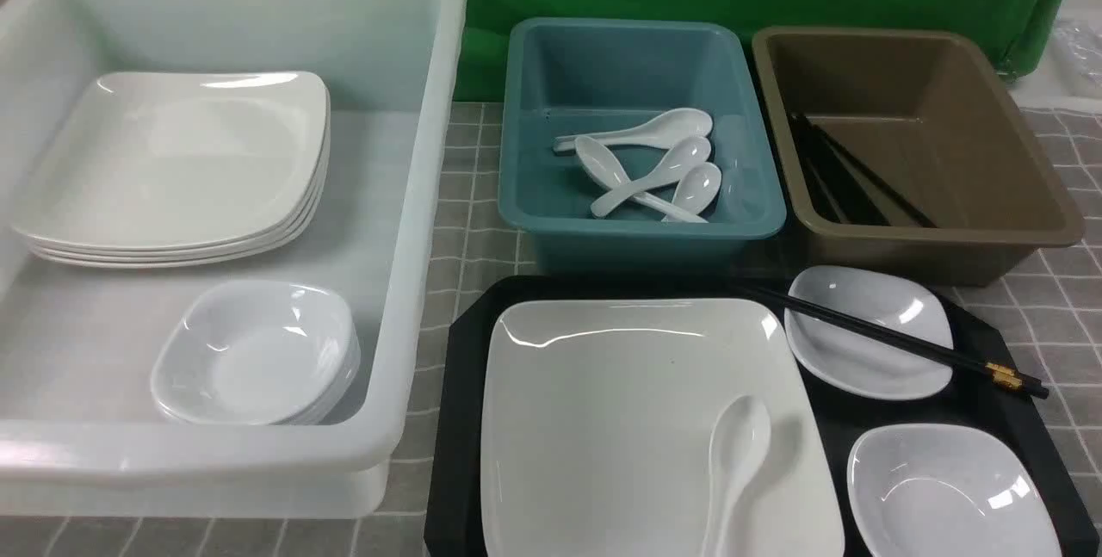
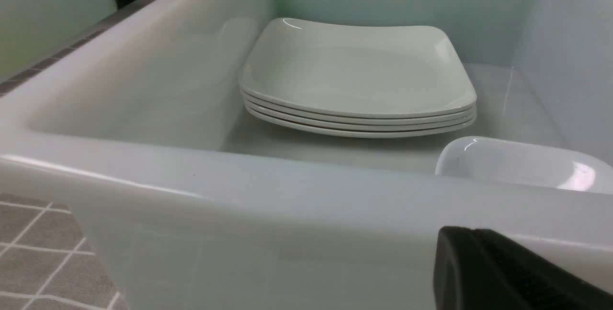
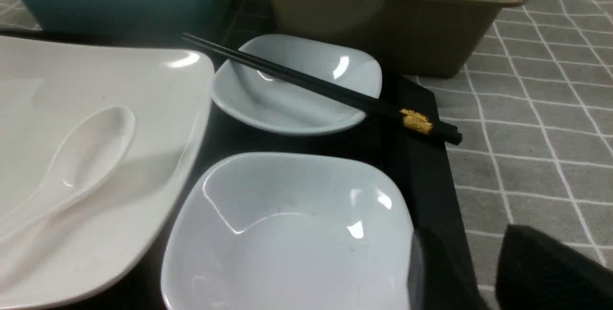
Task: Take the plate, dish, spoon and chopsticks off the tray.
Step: Use the right arm to grab a pair of chopsticks from the plate
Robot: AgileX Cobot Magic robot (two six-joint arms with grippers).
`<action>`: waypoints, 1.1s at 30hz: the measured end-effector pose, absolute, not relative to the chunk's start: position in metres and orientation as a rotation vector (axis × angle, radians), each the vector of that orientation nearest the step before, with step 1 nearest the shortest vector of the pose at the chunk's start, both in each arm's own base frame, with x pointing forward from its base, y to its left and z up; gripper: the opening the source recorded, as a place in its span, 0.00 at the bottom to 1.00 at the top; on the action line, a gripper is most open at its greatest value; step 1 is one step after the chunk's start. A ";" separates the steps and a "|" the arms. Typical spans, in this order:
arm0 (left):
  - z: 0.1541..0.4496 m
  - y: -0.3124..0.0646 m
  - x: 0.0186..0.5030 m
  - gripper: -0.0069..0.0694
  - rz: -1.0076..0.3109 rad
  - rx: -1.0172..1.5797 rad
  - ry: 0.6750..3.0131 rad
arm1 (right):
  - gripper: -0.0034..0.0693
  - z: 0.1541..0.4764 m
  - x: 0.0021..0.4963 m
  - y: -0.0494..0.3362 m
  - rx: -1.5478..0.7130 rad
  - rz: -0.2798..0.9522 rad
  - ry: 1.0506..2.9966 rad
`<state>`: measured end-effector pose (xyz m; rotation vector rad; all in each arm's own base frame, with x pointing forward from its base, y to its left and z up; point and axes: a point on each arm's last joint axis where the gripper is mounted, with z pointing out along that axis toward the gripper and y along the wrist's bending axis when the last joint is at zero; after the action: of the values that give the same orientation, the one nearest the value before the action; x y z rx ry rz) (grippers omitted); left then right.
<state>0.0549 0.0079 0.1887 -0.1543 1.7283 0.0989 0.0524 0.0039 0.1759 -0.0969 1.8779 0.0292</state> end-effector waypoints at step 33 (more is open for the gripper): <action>0.210 0.010 0.056 0.10 -0.322 -0.552 1.407 | 0.38 0.176 0.052 0.004 -0.097 0.029 1.878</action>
<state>0.0557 0.0095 0.2096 -0.5518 1.4073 -0.3221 0.0524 0.0038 0.1759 -0.0969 1.8779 0.0292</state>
